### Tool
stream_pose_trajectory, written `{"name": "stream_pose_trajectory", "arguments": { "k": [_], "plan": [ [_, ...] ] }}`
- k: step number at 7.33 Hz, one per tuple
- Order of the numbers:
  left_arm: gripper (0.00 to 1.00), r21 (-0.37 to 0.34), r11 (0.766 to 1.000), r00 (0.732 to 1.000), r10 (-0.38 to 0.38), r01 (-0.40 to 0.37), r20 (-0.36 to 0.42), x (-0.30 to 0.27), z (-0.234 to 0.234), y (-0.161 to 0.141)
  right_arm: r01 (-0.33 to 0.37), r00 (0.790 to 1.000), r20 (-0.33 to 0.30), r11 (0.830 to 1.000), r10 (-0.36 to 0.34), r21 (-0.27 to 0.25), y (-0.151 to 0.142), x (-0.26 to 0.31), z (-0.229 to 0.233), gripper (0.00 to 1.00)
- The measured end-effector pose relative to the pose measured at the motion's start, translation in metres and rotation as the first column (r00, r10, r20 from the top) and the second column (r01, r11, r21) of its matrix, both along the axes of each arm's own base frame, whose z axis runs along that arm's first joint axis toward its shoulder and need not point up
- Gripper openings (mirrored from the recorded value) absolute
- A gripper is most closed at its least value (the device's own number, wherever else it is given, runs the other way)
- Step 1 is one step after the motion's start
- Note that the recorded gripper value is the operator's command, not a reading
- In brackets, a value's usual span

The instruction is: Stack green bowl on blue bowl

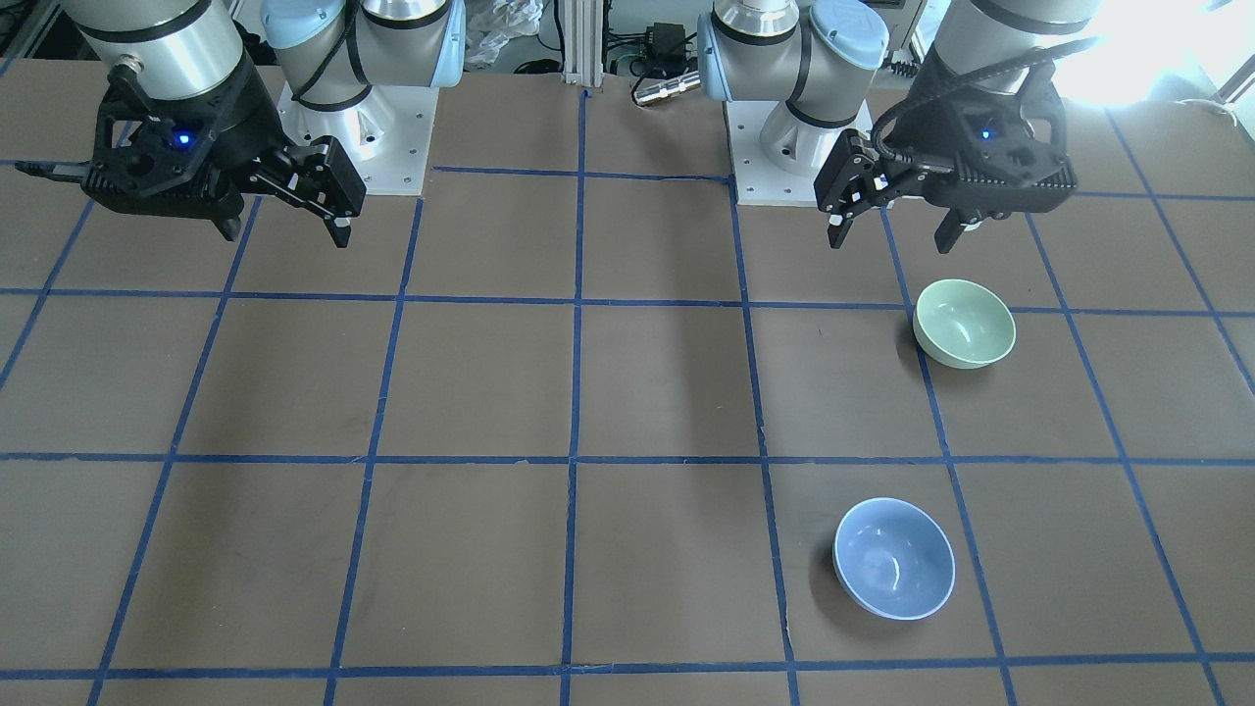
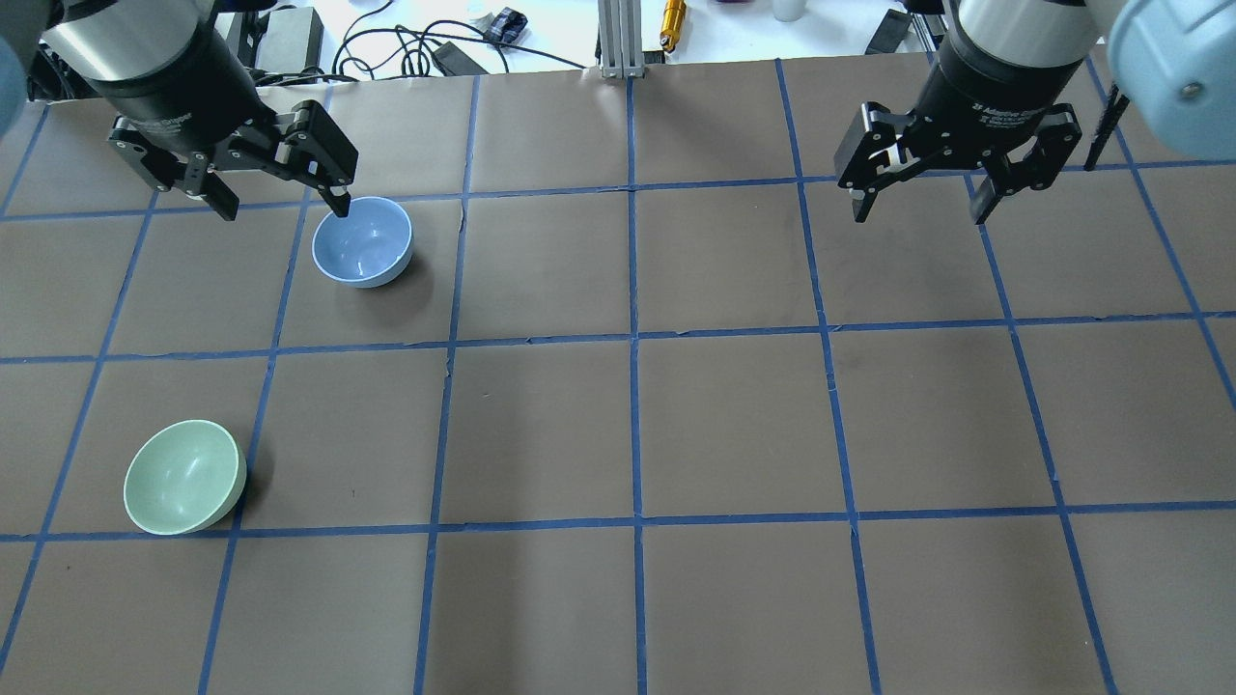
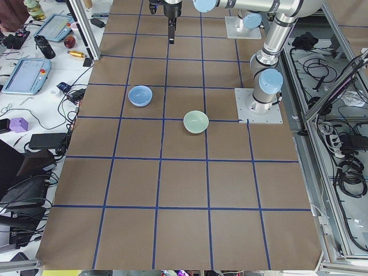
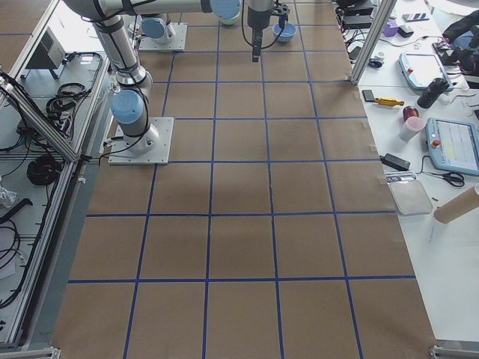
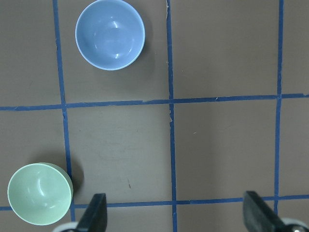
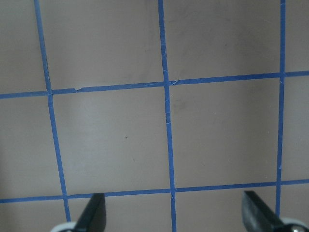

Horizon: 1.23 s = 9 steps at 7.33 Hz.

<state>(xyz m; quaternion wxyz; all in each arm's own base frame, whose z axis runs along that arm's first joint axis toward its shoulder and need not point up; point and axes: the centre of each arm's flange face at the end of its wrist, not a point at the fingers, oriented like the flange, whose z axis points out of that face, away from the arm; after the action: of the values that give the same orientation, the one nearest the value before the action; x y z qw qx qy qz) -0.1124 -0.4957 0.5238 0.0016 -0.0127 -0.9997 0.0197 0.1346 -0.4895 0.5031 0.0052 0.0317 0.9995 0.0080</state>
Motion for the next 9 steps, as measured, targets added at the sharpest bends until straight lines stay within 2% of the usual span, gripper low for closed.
{"name": "stream_pose_trajectory", "arguments": {
  "k": [7,9],
  "plan": [
    [1.0,-0.002,1.0,1.0,-0.004,0.004,0.005,0.002,0.002,0.002,0.0,1.0,0.0,1.0,0.0,0.0,0.0,0.0,0.0,1.0],
    [1.0,0.017,1.0,1.0,-0.004,0.004,0.023,0.026,-0.005,-0.002,0.0,1.0,0.0,1.0,0.0,0.001,0.0,0.0,0.0,1.0]
  ]
}}
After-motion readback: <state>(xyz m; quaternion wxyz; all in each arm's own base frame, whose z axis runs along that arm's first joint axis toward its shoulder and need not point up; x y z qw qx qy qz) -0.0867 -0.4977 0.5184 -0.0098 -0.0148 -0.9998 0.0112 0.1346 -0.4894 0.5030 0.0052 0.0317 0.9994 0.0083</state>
